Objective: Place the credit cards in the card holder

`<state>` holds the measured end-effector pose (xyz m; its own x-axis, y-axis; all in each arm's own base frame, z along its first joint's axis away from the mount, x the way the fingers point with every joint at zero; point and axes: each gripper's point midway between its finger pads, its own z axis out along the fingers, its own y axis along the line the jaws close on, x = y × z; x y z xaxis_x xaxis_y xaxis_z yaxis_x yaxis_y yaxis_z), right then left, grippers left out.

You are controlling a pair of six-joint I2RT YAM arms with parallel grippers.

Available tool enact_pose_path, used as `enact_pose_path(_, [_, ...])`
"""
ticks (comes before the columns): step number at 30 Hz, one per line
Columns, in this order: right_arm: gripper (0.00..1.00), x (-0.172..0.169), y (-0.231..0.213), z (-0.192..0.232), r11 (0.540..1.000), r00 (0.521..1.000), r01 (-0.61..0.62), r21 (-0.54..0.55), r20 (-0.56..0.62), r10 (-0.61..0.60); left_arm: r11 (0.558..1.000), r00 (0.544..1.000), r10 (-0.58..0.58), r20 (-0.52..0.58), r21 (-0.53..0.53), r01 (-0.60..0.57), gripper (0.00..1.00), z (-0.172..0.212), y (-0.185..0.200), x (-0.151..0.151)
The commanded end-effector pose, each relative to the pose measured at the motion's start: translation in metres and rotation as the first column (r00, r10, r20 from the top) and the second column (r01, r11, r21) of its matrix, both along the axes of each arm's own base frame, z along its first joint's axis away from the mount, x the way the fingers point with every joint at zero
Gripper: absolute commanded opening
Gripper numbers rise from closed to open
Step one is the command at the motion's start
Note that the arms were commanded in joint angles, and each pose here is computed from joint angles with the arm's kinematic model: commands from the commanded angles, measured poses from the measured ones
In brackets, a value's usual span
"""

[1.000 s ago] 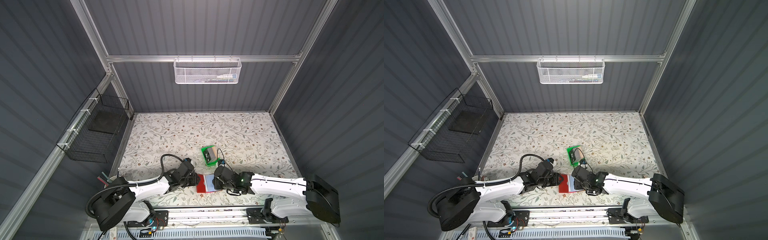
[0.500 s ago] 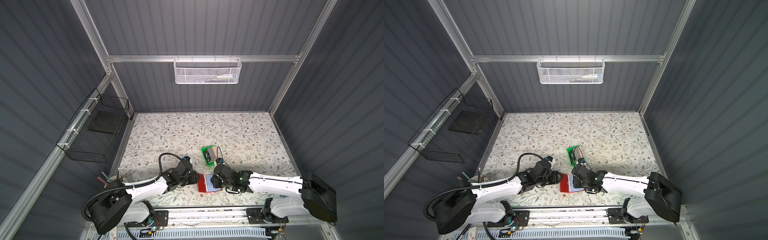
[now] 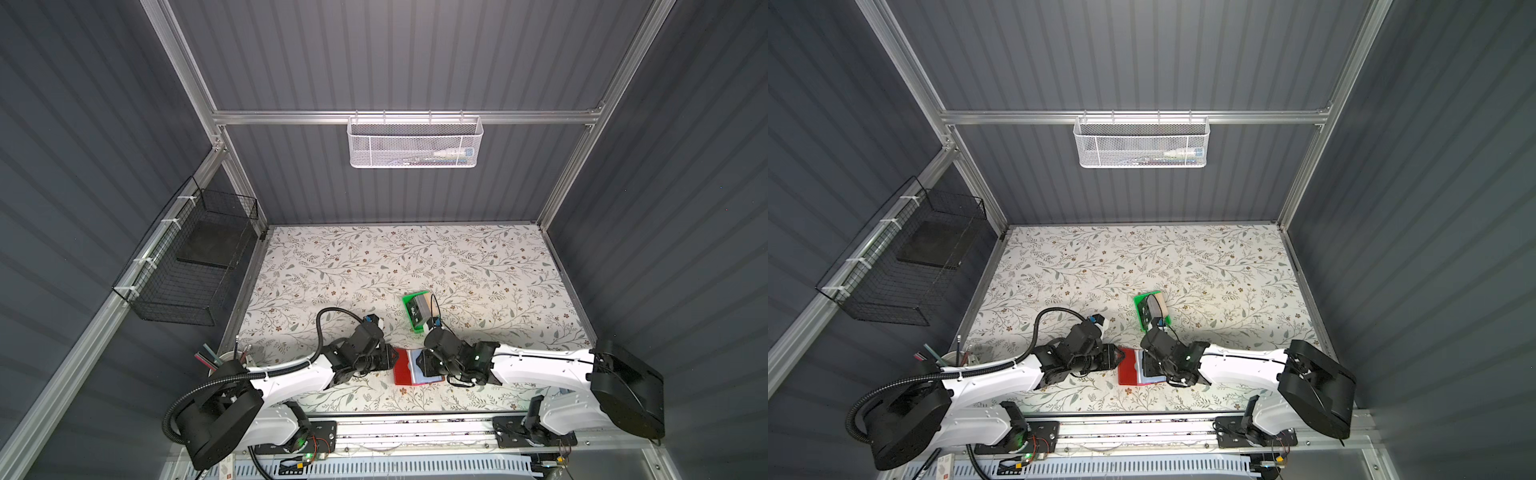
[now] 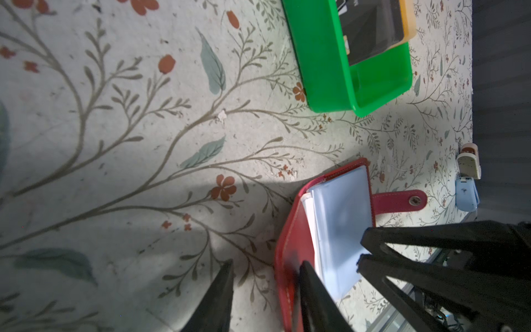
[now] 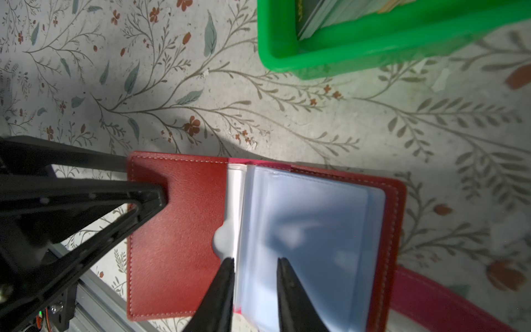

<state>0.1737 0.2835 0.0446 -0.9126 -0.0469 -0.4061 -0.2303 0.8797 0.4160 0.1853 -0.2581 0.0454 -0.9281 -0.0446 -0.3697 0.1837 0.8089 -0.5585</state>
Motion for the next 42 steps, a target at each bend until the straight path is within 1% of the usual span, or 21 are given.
enact_pose_path(1, [0.29, 0.005, 0.001, -0.003, 0.999, 0.999, 0.033, 0.001, -0.014, -0.033, 1.0, 1.0, -0.001, -0.005, 0.017, 0.001, 0.39, -0.004, 0.002, 0.001])
enact_pose_path(5, [0.26, 0.009, -0.019, -0.014, 0.99, 0.993, 0.11, -0.092, -0.028, -0.113, 1.0, 1.0, 0.001, -0.011, 0.029, -0.001, 0.39, -0.007, 0.004, 0.001])
enact_pose_path(8, [0.26, 0.004, -0.029, -0.022, 0.984, 0.989, 0.132, -0.123, -0.046, -0.138, 0.999, 1.0, 0.006, -0.026, 0.038, -0.005, 0.39, -0.013, 0.007, -0.001])
enact_pose_path(11, [0.25, 0.0, -0.035, -0.03, 0.979, 0.986, 0.145, -0.142, -0.065, -0.155, 0.999, 0.999, -0.018, -0.046, 0.037, 0.019, 0.38, -0.018, 0.003, -0.003])
enact_pose_path(16, [0.25, 0.003, -0.022, -0.007, 0.992, 0.993, 0.115, -0.043, -0.023, -0.116, 0.999, 0.999, -0.019, -0.047, 0.033, 0.02, 0.37, -0.021, 0.0, -0.002])
enact_pose_path(19, [0.25, 0.006, -0.017, 0.007, 0.995, 0.995, 0.098, -0.002, 0.002, -0.098, 0.999, 0.998, -0.031, -0.057, 0.005, 0.032, 0.35, -0.02, -0.004, -0.001])
enact_pose_path(23, [0.26, -0.002, 0.005, 0.015, 0.994, 1.0, 0.017, 0.105, -0.02, -0.015, 0.999, 0.998, -0.029, -0.059, -0.016, 0.028, 0.33, -0.016, -0.007, 0.002])
enact_pose_path(25, [0.26, -0.005, 0.013, 0.014, 0.991, 0.999, -0.004, 0.135, -0.039, 0.01, 0.999, 0.998, -0.025, -0.057, -0.024, 0.024, 0.33, -0.014, -0.006, 0.004])
enact_pose_path(32, [0.21, -0.014, 0.036, 0.002, 0.984, 0.994, -0.073, 0.163, -0.072, 0.085, 0.999, 0.998, -0.034, -0.053, -0.032, 0.032, 0.35, -0.002, -0.006, 0.004])
enact_pose_path(36, [0.19, -0.013, 0.041, -0.006, 0.985, 0.992, -0.066, 0.158, -0.095, 0.082, 1.0, 0.999, -0.024, -0.034, -0.016, 0.024, 0.35, 0.009, 0.0, 0.005])
enact_pose_path(42, [0.17, -0.013, 0.041, -0.023, 0.992, 0.989, -0.047, 0.114, -0.137, 0.062, 0.999, 0.999, -0.036, -0.004, -0.008, 0.036, 0.35, 0.03, 0.006, 0.003])
